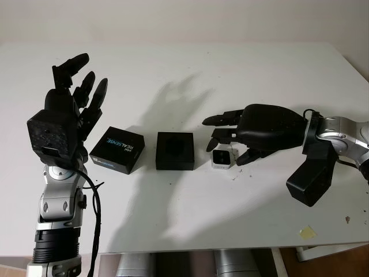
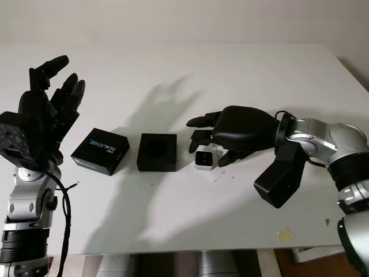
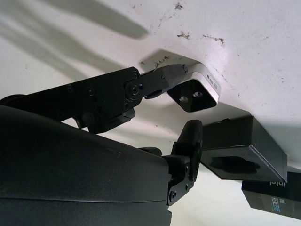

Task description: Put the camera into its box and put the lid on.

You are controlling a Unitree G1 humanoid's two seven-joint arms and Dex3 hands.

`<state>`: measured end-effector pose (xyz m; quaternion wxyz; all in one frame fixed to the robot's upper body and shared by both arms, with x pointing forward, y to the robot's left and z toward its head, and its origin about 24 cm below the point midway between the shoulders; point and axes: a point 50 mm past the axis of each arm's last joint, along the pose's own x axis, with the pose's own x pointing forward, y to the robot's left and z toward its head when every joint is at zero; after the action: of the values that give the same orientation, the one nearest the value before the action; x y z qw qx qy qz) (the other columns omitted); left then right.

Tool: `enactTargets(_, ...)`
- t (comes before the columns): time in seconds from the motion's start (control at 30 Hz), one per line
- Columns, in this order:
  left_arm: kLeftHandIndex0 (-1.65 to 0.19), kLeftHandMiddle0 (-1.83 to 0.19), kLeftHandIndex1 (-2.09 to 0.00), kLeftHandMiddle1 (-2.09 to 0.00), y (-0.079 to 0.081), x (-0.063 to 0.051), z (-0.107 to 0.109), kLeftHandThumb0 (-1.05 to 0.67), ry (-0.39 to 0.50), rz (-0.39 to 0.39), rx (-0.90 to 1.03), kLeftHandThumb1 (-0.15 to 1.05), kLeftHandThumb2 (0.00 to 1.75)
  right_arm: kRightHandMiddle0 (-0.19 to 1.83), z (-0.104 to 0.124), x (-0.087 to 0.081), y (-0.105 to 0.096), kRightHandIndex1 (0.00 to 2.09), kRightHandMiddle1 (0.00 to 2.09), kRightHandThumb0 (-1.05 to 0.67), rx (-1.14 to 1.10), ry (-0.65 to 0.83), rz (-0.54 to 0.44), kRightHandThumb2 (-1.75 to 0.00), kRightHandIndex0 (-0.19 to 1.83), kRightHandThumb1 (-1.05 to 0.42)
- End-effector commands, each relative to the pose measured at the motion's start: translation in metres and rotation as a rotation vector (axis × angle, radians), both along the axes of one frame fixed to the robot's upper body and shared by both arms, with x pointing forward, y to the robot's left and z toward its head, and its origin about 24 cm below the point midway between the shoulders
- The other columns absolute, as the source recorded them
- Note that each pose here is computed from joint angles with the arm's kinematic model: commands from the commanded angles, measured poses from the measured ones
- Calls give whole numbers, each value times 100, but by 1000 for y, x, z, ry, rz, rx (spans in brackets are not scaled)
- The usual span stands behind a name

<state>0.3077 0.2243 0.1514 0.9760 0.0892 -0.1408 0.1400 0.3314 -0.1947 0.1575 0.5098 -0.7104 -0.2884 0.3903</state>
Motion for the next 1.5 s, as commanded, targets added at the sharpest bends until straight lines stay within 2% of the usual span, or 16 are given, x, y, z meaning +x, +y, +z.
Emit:
enactTargets(0.0, 18, -32, -101, -14, -2, 0, 7, -45, -26, -5, 13, 105, 26, 18, 2, 1, 1, 5, 83, -35, -1, -9, 3, -5, 29, -97)
enactTargets(1.0, 16, -24, -99, -26, -4, 0, 6, -45, -16, -3, 23, 105, 26, 19, -12, 4, 4, 5, 84, -36, -17, 15, 0, -5, 27, -99)
enactTargets(1.33, 16, -22, -97, -29, -4, 0, 6, -46, -18, -3, 31, 105, 27, 19, -15, 5, 5, 5, 88, -36, -14, 20, 3, -6, 28, -100)
enactTargets(1.47, 15, -22, -99, -31, -4, -1, 6, -46, -19, -1, 30, 105, 27, 19, -14, 5, 6, 5, 96, -34, -23, 19, 5, -6, 27, -102)
